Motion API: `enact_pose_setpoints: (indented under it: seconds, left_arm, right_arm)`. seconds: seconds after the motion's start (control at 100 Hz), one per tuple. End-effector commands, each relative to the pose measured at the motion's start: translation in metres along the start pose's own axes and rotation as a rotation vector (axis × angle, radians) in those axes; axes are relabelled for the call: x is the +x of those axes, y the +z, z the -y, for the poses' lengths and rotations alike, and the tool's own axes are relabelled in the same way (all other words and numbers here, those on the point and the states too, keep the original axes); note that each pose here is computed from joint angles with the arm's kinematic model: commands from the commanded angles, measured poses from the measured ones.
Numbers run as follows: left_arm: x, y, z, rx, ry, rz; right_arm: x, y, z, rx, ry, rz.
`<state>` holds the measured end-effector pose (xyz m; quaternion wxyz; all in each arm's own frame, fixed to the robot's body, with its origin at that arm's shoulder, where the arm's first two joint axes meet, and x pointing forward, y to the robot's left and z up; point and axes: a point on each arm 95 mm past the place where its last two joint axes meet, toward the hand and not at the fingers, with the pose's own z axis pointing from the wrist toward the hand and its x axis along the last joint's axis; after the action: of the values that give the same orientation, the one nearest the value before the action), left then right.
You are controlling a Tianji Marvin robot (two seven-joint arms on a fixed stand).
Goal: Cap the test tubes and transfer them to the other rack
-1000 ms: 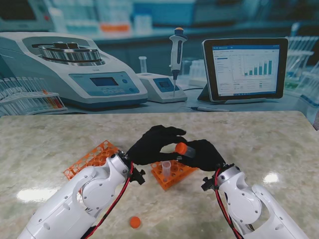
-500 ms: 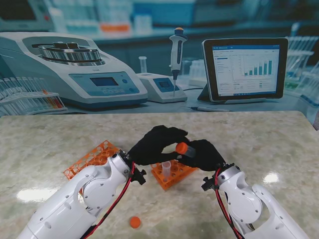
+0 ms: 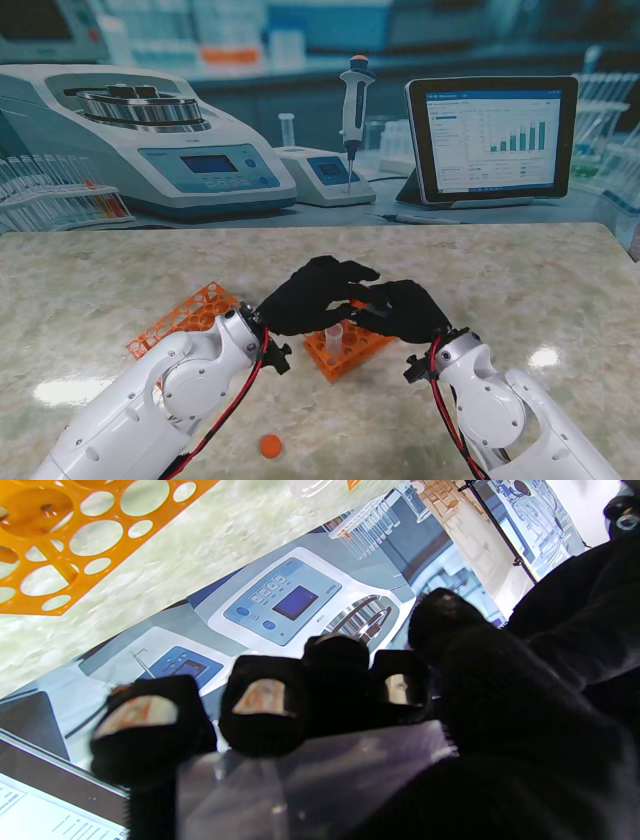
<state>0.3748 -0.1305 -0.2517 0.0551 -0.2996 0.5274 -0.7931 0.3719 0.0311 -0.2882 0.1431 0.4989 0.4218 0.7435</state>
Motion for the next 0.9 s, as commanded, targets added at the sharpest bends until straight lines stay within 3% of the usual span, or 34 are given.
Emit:
enact_pose_setpoints:
  seconds: [0.0,0.45,0.89]
  left_arm:
    - [0.001,-0.002,0.003,-0.015,0.010,-0.002]
    - [0.007,-0.009,0.006,-0.025,-0.017,-0.027]
    - [0.011,-0.006,0.009,0.038,-0.065,-0.029]
  right_arm:
    - [0.005,0.000,0.004,0.007,0.009,-0.009]
    - [0.005,-0.001,0.003,0.005,0.010,-0.006]
    - [0.005,-0.001,0.003,0.005,0.010,-0.005]
